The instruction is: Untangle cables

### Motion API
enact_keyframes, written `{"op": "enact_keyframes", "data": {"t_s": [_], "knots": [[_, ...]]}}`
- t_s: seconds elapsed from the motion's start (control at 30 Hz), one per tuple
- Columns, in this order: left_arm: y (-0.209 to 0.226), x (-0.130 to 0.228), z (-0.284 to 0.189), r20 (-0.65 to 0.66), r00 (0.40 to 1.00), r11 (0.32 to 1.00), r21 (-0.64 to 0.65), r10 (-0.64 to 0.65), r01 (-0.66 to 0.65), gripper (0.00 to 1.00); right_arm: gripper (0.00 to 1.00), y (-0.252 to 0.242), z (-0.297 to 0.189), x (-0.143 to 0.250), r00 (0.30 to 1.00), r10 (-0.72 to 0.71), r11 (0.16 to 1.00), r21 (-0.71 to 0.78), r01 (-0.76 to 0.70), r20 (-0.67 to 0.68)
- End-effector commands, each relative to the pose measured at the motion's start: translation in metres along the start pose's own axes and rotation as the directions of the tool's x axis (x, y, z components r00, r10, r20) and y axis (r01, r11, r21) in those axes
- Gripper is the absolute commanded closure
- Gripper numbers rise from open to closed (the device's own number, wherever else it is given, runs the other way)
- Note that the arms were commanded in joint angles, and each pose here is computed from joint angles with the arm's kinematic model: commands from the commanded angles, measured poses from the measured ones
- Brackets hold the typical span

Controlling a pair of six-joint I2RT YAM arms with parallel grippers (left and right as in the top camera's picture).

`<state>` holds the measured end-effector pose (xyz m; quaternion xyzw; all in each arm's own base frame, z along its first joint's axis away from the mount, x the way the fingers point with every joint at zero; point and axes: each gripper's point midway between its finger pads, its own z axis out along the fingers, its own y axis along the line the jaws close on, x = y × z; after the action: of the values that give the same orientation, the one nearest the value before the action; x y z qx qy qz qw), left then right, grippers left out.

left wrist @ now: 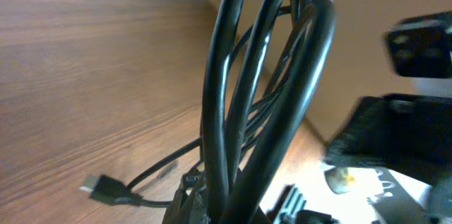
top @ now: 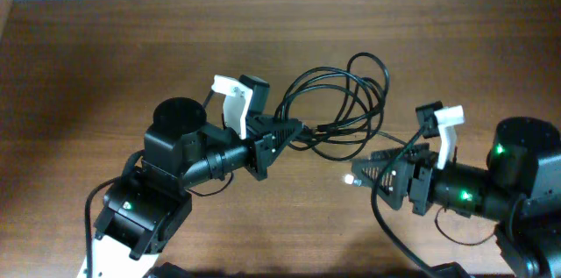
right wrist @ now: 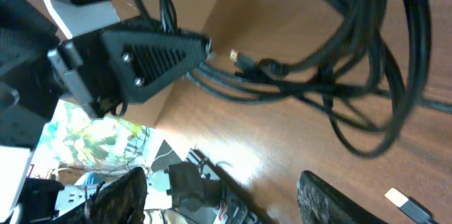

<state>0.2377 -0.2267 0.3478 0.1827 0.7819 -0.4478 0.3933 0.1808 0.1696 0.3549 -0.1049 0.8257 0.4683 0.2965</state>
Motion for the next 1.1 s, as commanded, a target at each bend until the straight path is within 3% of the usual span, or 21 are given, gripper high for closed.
{"op": "enact_keyframes", "data": {"t_s": [0.0, 0.1, 0.17, 0.2, 0.23, 0.27, 0.3, 0.37, 0.43, 0.5, 0.57, 0.67, 0.73, 0.8, 0.87, 0.97, 1.07], "knots": [[-0.034, -0.001, -0.007, -0.018, 1.0, 0.985, 0.172, 0.003, 0.0, 1.0, 0.35, -0.003, 0.01, -0.016, 0.999, 0.045, 0.999, -0.015, -0.044, 0.006], [-0.045, 0.003, -0.009, -0.047, 0.999, 0.971, 0.238, 0.013, -0.002, 1.0, 0.45, -0.024, 0.03, -0.043, 0.999, 0.036, 0.999, 0.024, -0.037, 0.04], [-0.054, 0.008, -0.012, -0.07, 0.997, 0.956, 0.293, 0.034, -0.012, 1.0, 0.46, -0.047, 0.041, -0.054, 0.993, 0.097, 0.99, 0.096, -0.102, 0.061], [-0.059, 0.011, -0.014, -0.073, 0.995, 0.945, 0.325, 0.07, -0.043, 1.0, 0.52, -0.054, 0.047, -0.056, 0.991, 0.119, 0.987, 0.105, -0.124, 0.053], [-0.063, 0.013, -0.015, -0.073, 0.992, 0.936, 0.346, 0.098, -0.067, 1.0, 0.63, -0.057, 0.052, -0.057, 0.991, 0.124, 0.987, 0.101, -0.128, 0.045], [-0.067, 0.015, -0.017, -0.066, 0.987, 0.92, 0.376, 0.146, -0.111, 1.0, 0.9, -0.06, 0.056, -0.058, 0.991, 0.132, 0.986, 0.094, -0.134, 0.032], [-0.069, 0.017, -0.018, -0.057, 0.981, 0.908, 0.391, 0.184, -0.148, 1.0, 0.96, -0.058, 0.057, -0.057, 0.991, 0.133, 0.987, 0.083, -0.135, 0.024], [-0.059, 0.019, -0.015, -0.035, 0.964, 0.908, 0.345, 0.265, -0.237, 1.0, 0.96, -0.032, 0.051, -0.049, 0.998, 0.06, 0.998, -0.028, -0.06, -0.015], [-0.019, 0.019, -0.006, -0.065, 0.974, 0.97, 0.124, 0.217, -0.208, 1.0, 0.96, 0.008, 0.032, -0.034, 0.994, -0.11, 0.978, -0.181, 0.104, -0.027], [0.019, 0.028, -0.006, -0.116, 0.981, 0.982, -0.081, 0.158, -0.168, 1.0, 0.96, 0.03, 0.011, -0.026, 0.975, -0.22, 0.954, -0.202, 0.222, 0.034], [0.028, 0.038, -0.009, -0.154, 0.98, 0.982, -0.122, 0.127, -0.147, 1.0, 0.96, 0.042, -0.011, -0.031, 0.941, -0.303, 0.939, -0.124, 0.322, 0.149], [0.013, 0.046, -0.008, -0.184, 0.974, 0.989, -0.03, 0.134, -0.142, 1.0, 0.96, 0.018, -0.044, -0.054, 0.882, -0.345, 0.935, 0.196, 0.295, 0.321], [-0.01, 0.053, -0.01, -0.19, 0.946, 0.962, 0.134, 0.262, -0.24, 1.0, 0.96, -0.008, -0.058, -0.062, 0.871, -0.329, 0.915, 0.352, 0.198, 0.365], [-0.031, 0.059, -0.015, -0.161, 0.913, 0.904, 0.279, 0.376, -0.323, 1.0, 0.96, -0.035, -0.065, -0.061, 0.881, -0.307, 0.878, 0.465, 0.116, 0.36], [-0.052, 0.064, -0.022, -0.103, 0.877, 0.821, 0.416, 0.47, -0.391, 1.0, 0.96, -0.087, -0.082, -0.051, 0.906, -0.202, 0.76, 0.643, -0.094, 0.372], [-0.054, 0.064, -0.023, -0.091, 0.872, 0.809, 0.429, 0.481, -0.401, 1.0, 0.94, -0.132, -0.095, -0.031, 0.93, -0.093, 0.586, 0.775, -0.238, 0.356], [-0.051, 0.063, -0.022, -0.097, 0.871, 0.817, 0.411, 0.481, -0.405, 1.0, 0.76, -0.15, -0.086, -0.021, 0.956, -0.031, 0.532, 0.815, -0.231, 0.291]]}}
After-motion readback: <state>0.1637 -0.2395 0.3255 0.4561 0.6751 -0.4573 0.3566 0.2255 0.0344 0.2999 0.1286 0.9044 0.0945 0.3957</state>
